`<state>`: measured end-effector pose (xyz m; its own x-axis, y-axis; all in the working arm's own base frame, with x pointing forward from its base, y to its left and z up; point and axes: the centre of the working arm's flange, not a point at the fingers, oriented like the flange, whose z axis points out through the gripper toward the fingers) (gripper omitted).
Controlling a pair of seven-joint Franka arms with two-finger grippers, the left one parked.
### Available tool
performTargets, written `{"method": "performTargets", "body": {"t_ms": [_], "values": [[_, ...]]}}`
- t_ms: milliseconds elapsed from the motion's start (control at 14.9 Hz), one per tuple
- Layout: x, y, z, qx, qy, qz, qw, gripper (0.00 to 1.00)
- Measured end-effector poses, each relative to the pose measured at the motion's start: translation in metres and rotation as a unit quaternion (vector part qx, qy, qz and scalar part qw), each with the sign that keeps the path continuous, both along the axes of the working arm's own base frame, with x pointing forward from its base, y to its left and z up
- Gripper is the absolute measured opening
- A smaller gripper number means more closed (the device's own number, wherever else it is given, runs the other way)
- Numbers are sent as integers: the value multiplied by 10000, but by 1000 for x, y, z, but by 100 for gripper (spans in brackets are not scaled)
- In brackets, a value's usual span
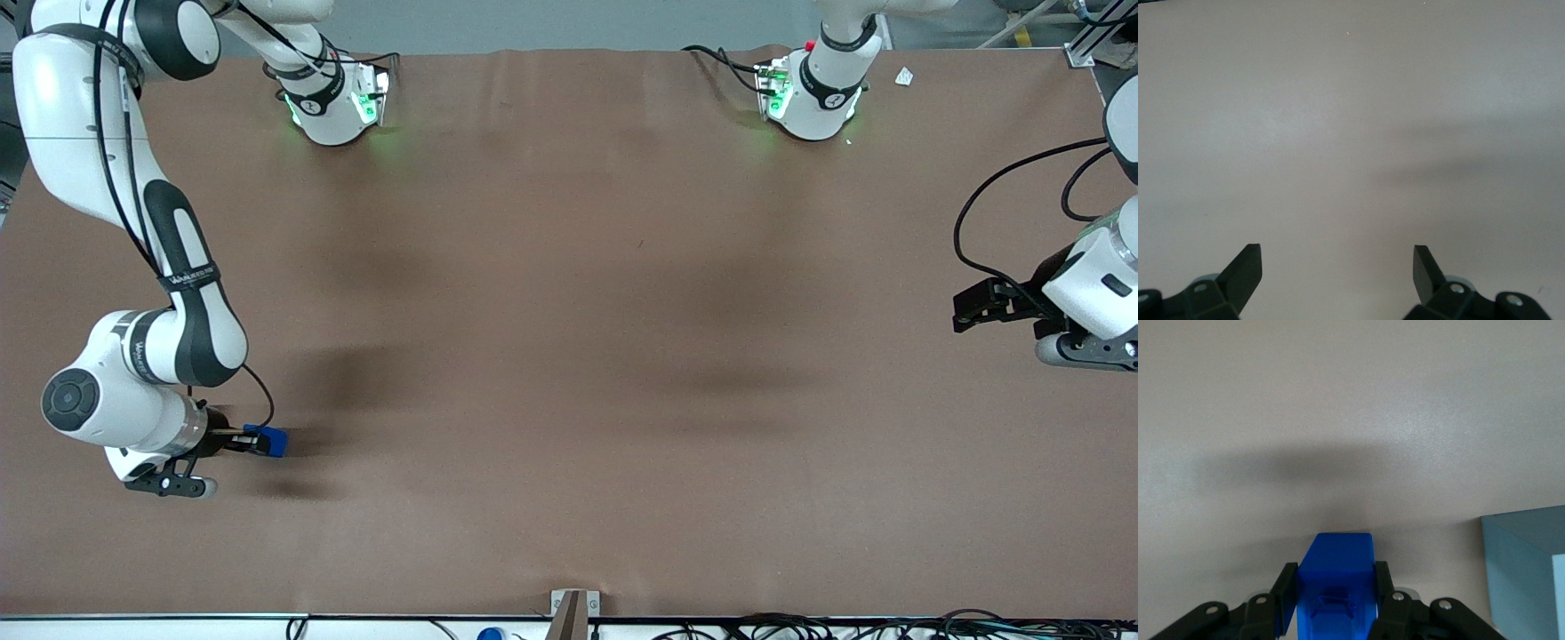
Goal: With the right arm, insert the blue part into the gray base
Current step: 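Carry the held blue block over the gray base's square hole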
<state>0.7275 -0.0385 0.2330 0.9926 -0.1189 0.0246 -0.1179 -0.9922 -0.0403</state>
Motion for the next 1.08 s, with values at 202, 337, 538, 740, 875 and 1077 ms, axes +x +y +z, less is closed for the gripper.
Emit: {"method": "performTargets", "body": {"t_ms": [202,337,538,740,875,1077], "values": [[-3,-7,8,0,338,-25,9994,50],[-3,-24,36,-32,549,16,9985,50],[-9,-68,86,-56,678,306,9972,50],[-15,-108,101,-98,615,558,9965,50],[-15,-115,99,-104,603,720,9955,50],[-13,-114,99,-193,547,1018,9931,50]]}}
